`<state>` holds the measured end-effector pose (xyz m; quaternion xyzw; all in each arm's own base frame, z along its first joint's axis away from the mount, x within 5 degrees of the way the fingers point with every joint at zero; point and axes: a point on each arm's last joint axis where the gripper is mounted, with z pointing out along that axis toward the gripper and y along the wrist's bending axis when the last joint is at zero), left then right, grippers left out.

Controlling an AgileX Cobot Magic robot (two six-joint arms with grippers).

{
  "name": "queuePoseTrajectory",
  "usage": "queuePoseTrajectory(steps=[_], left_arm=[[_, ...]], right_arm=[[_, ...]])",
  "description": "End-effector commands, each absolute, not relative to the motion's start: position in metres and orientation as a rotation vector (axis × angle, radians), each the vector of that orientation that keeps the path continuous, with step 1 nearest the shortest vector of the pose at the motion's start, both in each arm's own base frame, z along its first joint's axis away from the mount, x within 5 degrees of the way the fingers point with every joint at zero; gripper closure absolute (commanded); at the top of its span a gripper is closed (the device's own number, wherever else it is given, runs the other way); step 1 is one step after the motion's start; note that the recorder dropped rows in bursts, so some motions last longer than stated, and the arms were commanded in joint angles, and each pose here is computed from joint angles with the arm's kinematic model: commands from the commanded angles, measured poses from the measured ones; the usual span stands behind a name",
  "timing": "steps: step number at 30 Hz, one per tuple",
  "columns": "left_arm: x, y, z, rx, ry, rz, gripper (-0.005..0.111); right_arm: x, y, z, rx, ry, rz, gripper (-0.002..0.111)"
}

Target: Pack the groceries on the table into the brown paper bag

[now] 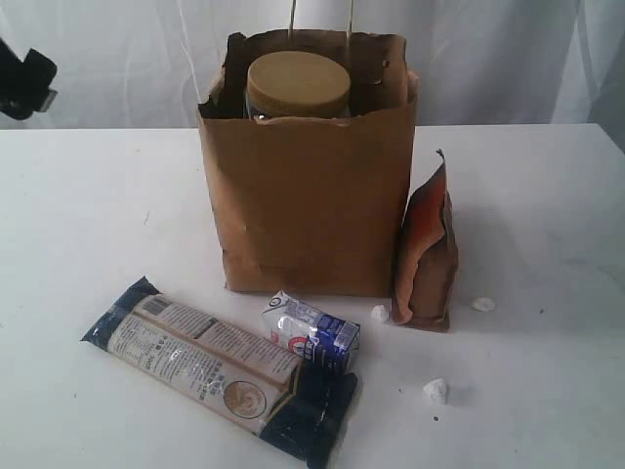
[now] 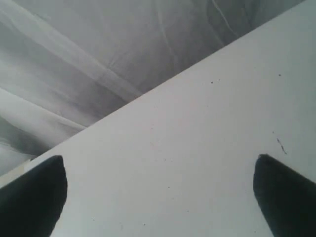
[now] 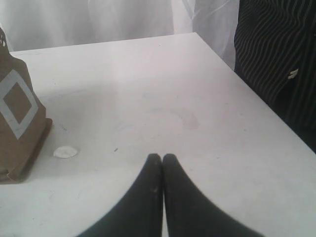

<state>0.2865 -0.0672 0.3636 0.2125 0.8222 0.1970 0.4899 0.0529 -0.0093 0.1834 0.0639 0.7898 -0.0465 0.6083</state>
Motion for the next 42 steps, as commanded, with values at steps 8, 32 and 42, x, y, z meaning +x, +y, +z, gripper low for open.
queuePoseTrajectory(steps=[8, 32, 42], left_arm=[[0.301, -0.049, 0.351, 0.461, 2.015, 0.661, 0.105], [0.099, 0.024, 0.409, -0.144, 1.369, 0.236, 0.107], [0.121, 0.02, 0.353, -0.207, 1.509, 0.059, 0.107]], right_arm=[[0.053, -0.009, 0.182, 0.147, 1.821, -0.106, 0.108], [0.049, -0.004, 0.241, 0.079, 1.164, -0.06, 0.108], [0.01, 0.004, 0.461, -0.042, 0.453, -0.185, 0.108]])
